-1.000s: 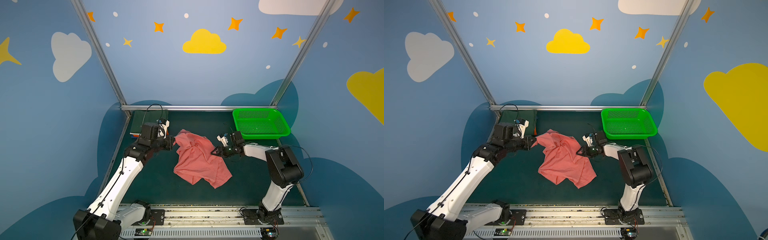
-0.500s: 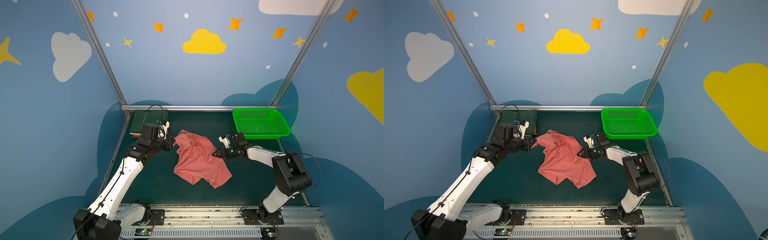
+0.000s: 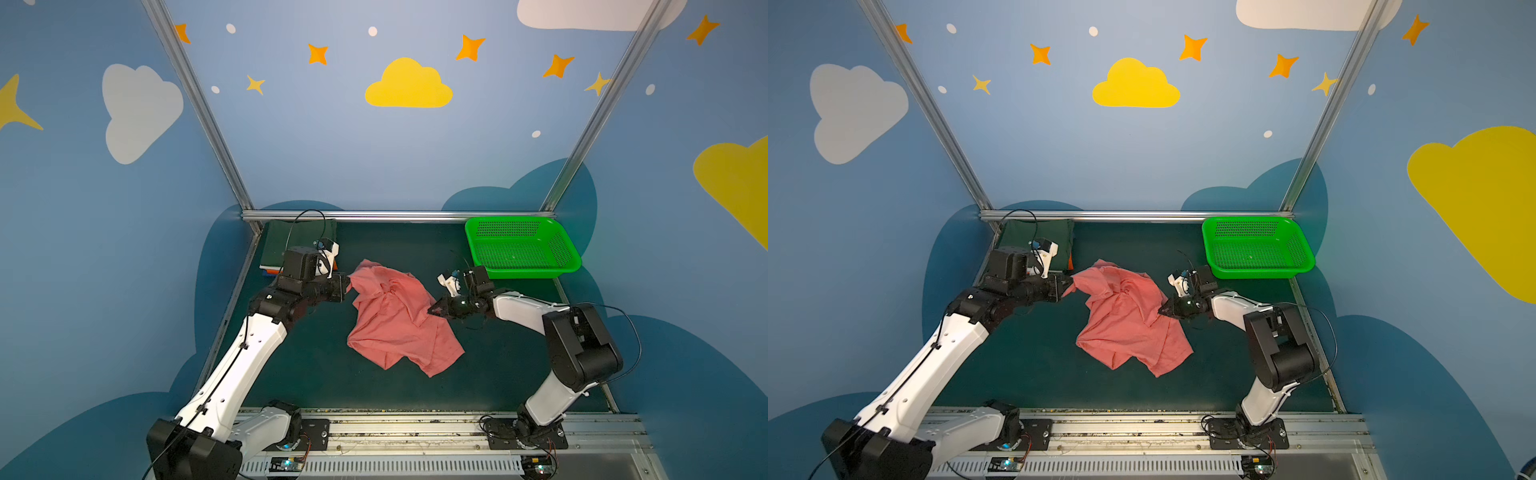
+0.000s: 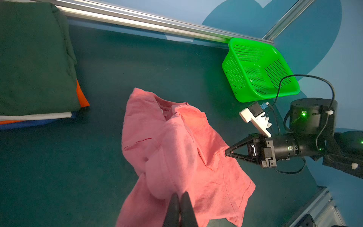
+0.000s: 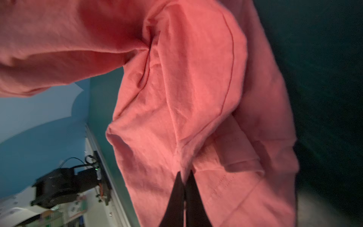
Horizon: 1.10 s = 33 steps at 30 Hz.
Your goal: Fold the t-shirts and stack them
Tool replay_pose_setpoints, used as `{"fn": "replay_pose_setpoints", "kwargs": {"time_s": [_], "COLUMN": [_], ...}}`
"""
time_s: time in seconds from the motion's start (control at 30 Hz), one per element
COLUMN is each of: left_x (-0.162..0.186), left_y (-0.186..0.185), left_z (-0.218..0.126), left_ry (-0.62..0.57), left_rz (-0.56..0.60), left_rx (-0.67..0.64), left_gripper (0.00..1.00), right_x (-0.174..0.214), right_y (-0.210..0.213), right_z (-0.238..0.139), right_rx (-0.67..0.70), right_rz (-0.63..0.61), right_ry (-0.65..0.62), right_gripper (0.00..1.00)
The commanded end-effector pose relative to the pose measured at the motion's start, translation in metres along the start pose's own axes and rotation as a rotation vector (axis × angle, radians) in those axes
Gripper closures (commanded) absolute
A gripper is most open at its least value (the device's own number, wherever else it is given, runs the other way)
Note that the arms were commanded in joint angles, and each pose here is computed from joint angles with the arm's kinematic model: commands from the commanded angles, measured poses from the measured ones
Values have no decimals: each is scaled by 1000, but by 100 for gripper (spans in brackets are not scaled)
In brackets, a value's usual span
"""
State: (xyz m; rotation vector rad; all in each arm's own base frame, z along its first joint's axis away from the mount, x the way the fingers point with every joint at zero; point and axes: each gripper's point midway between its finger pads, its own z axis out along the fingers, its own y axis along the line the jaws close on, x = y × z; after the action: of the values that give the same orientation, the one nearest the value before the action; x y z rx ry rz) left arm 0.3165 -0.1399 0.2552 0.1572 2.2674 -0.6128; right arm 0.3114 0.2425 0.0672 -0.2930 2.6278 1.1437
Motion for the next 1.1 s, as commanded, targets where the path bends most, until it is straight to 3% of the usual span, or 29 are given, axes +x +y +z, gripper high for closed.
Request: {"fn": "replay_pose_setpoints", "kwargs": {"time_s": [0.0, 0.2, 0.4, 0.8, 0.9, 0.97, 1.07], "left_x": [0, -8, 7, 143, 165, 164, 148], "left_y": [0, -8, -34, -93, -107, -113, -112], "left_z": [-4, -10, 3, 100, 111, 113, 109], "left_ry": [-7, -15, 63, 576, 675, 668, 600], "left_rz": [6, 12, 5, 101, 131, 151, 160], "left_rx": [-7, 15, 131, 158, 160, 160, 132], "left_gripper": [95, 95, 95, 92, 78, 71, 43], "right_x": [-8, -29, -32, -8, -5, -4, -2], "right_y": [7, 23, 36, 34, 31, 30, 29], "right_z": [-13, -58, -98, -105, -106, -107, -108], "right_rx": [40, 151, 225, 209, 219, 222, 221], "right_rz": [-33, -118, -162, -117, -113, -110, -108], "right_ry": [-16, -98, -161, -170, -169, -168, -170], "right_gripper": [100, 100, 100, 100, 100, 100, 100]}}
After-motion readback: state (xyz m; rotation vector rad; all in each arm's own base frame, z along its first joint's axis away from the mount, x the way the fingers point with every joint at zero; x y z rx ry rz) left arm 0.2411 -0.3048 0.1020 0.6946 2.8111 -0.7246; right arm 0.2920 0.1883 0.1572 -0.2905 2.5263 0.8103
